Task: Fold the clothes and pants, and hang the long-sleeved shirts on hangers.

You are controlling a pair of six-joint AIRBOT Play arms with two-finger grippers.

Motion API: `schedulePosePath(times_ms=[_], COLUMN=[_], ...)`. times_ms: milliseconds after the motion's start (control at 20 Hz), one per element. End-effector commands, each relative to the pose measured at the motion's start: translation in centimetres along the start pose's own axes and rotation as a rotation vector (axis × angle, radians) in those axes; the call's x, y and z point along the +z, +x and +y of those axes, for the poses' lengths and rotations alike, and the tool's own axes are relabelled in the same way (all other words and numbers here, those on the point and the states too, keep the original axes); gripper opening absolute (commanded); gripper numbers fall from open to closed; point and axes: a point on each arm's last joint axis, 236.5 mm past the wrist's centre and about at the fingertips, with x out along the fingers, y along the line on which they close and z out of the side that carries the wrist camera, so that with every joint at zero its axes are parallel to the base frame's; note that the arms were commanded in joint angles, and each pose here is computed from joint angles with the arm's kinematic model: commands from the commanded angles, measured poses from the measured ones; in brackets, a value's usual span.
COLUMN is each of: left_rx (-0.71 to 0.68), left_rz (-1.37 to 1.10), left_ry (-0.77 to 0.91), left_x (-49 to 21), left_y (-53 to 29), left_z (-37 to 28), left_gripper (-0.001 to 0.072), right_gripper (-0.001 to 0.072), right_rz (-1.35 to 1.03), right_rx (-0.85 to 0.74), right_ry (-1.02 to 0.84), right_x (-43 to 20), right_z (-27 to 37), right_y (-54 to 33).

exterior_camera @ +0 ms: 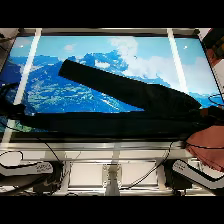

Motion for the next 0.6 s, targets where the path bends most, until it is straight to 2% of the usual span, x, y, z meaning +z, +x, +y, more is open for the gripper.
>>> schedulePosePath(times_ms=[0,50,350,450,550], left_rx=[-0.017,-0.016,0.032,0.067,0.055], left_rz=[0.063,0.062,-0.019,-0.105,-0.194], left_ry=[-0.009,-0.010,-0.009,-0.008,-0.015], left_x=[-1.0,-1.0,0.9,2.9,4.9], left_y=[1.3,1.3,1.4,1.2,1.0], left_z=[-0.1,-0.1,1.1,1.9,1.9], left_gripper=[0.0553,0.0694,0.0689,0.0589,0.0582], right_gripper=[0.0485,0.0635,0.0629,0.0620,0.0620], right_rz=[0.032,0.015,-0.145,-0.251,-0.340], right_rx=[0.008,0.003,-0.046,-0.073,-0.089], right_ry=[-0.006,-0.005,-0.001,0.038,0.078], right_x=[-0.5,-0.1,3.6,6.0,8.0], right_z=[0.1,0.0,-1.1,-1.9,-2.4], right_y=[1.3,1.3,0.8,0.3,-0.3])
